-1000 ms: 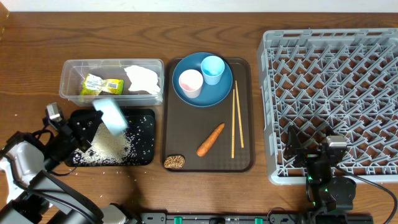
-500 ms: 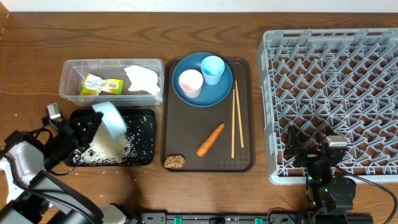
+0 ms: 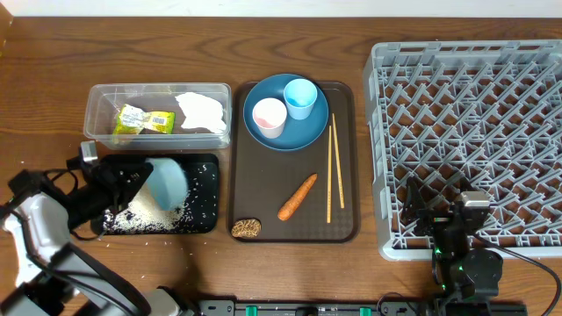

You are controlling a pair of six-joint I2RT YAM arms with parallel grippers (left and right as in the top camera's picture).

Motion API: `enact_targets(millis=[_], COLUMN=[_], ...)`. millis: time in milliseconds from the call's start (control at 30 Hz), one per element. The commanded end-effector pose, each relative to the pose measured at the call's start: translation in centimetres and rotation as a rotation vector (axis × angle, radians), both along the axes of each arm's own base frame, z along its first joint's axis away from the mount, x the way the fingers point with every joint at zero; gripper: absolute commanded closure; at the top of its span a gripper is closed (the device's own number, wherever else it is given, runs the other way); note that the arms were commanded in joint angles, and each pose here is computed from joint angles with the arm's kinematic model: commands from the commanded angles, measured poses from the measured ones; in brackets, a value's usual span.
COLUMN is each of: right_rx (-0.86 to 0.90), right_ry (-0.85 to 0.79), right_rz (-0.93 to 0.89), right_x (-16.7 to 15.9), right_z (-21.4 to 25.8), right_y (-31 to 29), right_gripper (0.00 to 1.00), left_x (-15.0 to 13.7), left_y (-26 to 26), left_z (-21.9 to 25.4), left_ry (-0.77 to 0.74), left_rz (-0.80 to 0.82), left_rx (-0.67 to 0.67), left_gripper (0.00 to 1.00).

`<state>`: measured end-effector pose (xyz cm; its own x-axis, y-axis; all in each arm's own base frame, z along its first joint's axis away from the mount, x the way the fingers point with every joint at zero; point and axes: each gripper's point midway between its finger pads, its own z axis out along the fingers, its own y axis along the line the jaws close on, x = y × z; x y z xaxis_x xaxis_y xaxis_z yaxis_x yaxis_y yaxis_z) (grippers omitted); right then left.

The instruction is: Sort waste into correct bins and load items into the dishwasher rack

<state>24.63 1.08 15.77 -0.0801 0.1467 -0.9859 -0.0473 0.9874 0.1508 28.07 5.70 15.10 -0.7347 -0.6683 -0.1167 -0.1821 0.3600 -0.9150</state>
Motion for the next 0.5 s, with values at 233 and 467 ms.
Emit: enact_targets(millis=[233,467], right_rx=[-0.007,-0.007], right_ry=[-0.001,-0.001], right_rz=[-0.002,-0.002], right_x=[0.0,0.0], right_z=[0.0,0.0], right_y=[-0.1,-0.1], right_gripper=[0.01,0.01], left_x=[0.5,-0.2], left_y=[-0.2,-2.3], left_z=[2.9,1.4], left_ry=[0.103,0.187], left_rz=[0.096,0.022], left_rx=[0.331,0.508], left_gripper=[0.94,0.89])
